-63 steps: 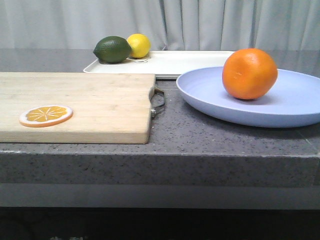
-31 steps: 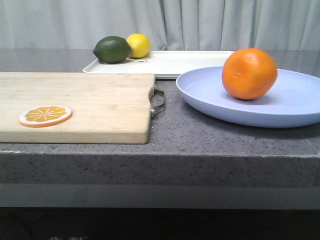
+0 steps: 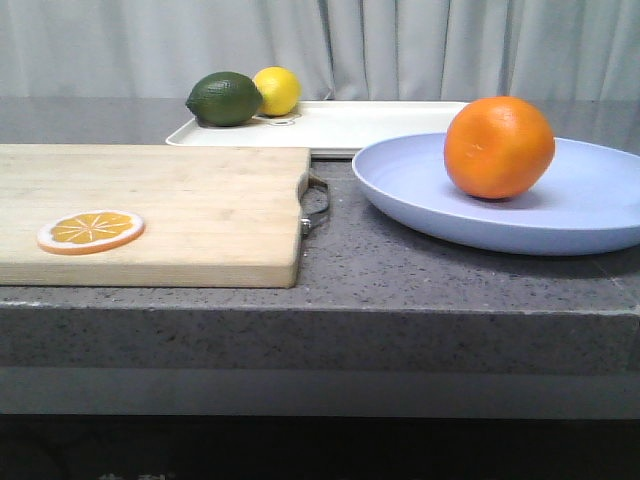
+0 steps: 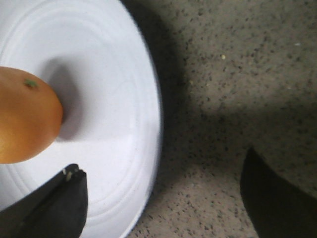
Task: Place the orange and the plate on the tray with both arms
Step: 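Move the right gripper to the rim of the blue plate, then grip the plate rim with the right gripper and lift the plate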
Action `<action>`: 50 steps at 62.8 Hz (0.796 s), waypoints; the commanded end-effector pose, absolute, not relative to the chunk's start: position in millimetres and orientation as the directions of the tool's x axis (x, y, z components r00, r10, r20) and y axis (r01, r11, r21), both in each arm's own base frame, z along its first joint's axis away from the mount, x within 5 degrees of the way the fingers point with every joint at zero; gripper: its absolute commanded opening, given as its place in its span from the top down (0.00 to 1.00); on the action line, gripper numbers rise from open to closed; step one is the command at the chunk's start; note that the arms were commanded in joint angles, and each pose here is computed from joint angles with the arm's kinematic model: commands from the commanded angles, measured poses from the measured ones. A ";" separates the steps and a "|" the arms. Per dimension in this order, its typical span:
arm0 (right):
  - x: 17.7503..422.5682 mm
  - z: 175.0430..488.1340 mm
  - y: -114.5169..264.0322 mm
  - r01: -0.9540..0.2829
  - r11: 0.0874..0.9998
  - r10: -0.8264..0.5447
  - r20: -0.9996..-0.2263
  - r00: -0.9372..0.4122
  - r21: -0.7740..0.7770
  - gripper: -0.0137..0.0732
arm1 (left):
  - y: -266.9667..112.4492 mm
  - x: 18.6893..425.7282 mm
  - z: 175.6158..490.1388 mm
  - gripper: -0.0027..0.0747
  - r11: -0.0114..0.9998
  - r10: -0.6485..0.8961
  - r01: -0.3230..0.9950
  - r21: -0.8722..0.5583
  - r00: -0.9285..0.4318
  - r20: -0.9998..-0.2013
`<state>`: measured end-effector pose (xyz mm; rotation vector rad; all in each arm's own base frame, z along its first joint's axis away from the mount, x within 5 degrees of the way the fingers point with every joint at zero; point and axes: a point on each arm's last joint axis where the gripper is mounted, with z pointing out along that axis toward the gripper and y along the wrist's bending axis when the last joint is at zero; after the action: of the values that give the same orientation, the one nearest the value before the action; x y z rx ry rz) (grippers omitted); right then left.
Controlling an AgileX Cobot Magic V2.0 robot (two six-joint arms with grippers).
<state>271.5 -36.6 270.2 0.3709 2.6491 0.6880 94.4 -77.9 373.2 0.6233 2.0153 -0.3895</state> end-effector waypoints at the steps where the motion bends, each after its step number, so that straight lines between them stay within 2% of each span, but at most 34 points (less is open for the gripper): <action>1: 280.9 279.0 -25.9 0.100 0.835 0.320 -0.331 -0.888 0.541 0.11 | -78.7 95.4 387.1 0.15 0.815 0.211 0.579 -0.032 -0.348 -0.913; 11: 292.0 264.1 -16.5 0.100 0.827 0.306 -0.294 -0.905 0.553 0.12 | -78.8 95.4 387.2 0.15 0.815 0.211 0.579 -0.032 -0.347 -0.914; 14: 293.1 263.1 -16.2 0.105 0.821 0.313 -0.288 -0.905 0.562 0.16 | -78.8 95.5 387.3 0.15 0.814 0.210 0.579 -0.032 -0.346 -0.914; 18: 293.8 263.5 -16.2 0.107 0.818 0.320 -0.292 -0.901 0.565 0.23 | -78.8 95.5 387.3 0.15 0.814 0.210 0.579 -0.032 -0.346 -0.914; 35: 295.5 264.7 -16.3 0.111 0.813 0.334 -0.302 -0.893 0.571 0.70 | -78.8 95.5 387.3 0.15 0.814 0.210 0.579 -0.032 -0.346 -0.914; 42: 295.8 264.8 -16.6 0.112 0.814 0.336 -0.306 -0.891 0.570 0.82 | -78.8 95.5 387.3 0.15 0.814 0.210 0.579 -0.032 -0.346 -0.914; 50: 296.2 264.8 -16.8 0.113 0.814 0.339 -0.309 -0.889 0.570 0.90 | -78.8 95.5 387.3 0.15 0.814 0.210 0.579 -0.032 -0.346 -0.914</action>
<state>295.5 -18.1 247.8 0.3549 2.6710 0.7652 94.4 -77.9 373.2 0.6233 2.0153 -0.3895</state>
